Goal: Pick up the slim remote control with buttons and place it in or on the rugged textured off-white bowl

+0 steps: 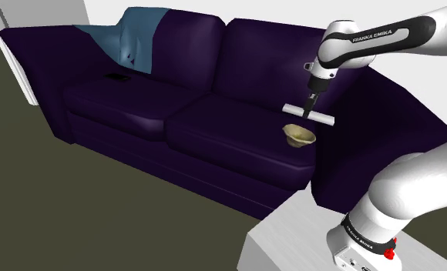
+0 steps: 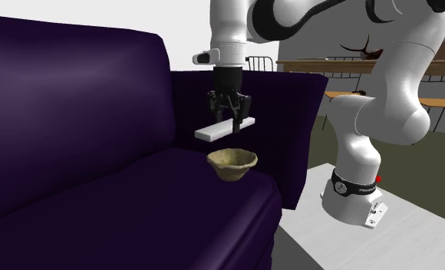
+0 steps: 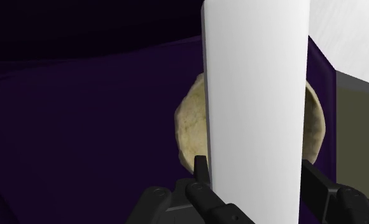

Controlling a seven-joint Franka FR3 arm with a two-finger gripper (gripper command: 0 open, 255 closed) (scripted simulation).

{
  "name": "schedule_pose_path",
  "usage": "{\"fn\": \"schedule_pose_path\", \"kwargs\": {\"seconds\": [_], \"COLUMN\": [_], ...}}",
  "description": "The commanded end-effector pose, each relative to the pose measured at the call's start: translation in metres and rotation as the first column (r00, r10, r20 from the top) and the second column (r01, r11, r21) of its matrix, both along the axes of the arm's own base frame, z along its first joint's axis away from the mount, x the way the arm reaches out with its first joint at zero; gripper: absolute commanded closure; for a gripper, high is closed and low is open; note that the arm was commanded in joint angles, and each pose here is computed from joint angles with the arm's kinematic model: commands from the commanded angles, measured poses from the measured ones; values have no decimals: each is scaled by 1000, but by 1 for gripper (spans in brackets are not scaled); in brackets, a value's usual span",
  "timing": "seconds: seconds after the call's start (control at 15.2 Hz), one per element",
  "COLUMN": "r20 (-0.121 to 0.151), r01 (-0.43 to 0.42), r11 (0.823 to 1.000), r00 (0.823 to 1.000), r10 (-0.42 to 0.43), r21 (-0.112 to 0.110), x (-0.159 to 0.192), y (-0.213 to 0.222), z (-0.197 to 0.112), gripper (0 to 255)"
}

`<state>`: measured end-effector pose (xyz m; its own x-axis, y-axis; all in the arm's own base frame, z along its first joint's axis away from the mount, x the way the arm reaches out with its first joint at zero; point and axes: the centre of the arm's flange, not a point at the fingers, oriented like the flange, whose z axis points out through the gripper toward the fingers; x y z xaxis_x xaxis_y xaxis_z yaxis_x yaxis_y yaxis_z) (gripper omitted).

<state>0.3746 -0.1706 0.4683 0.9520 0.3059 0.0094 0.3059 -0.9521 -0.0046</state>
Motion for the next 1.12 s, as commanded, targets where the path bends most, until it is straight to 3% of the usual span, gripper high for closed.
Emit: {"fn": "schedule_pose_path", "kwargs": {"seconds": [0.0,0.33,0.86,0.92,1.06], "r20": [1,1,1,1,1], "r01": [0,0,0,0,0], "r11": [1000,1000,1000,1000,1000], "r00": [1000,1000,1000,1000,1000], "r10": [0,0,0,0,0], "r21": [0,0,0,0,0], "x": [1,1,1,1,1], "y": [0,0,0,0,0], "z": [-11,-39,-39,-39,-39], "gripper": [255,255,255,0,0]}}
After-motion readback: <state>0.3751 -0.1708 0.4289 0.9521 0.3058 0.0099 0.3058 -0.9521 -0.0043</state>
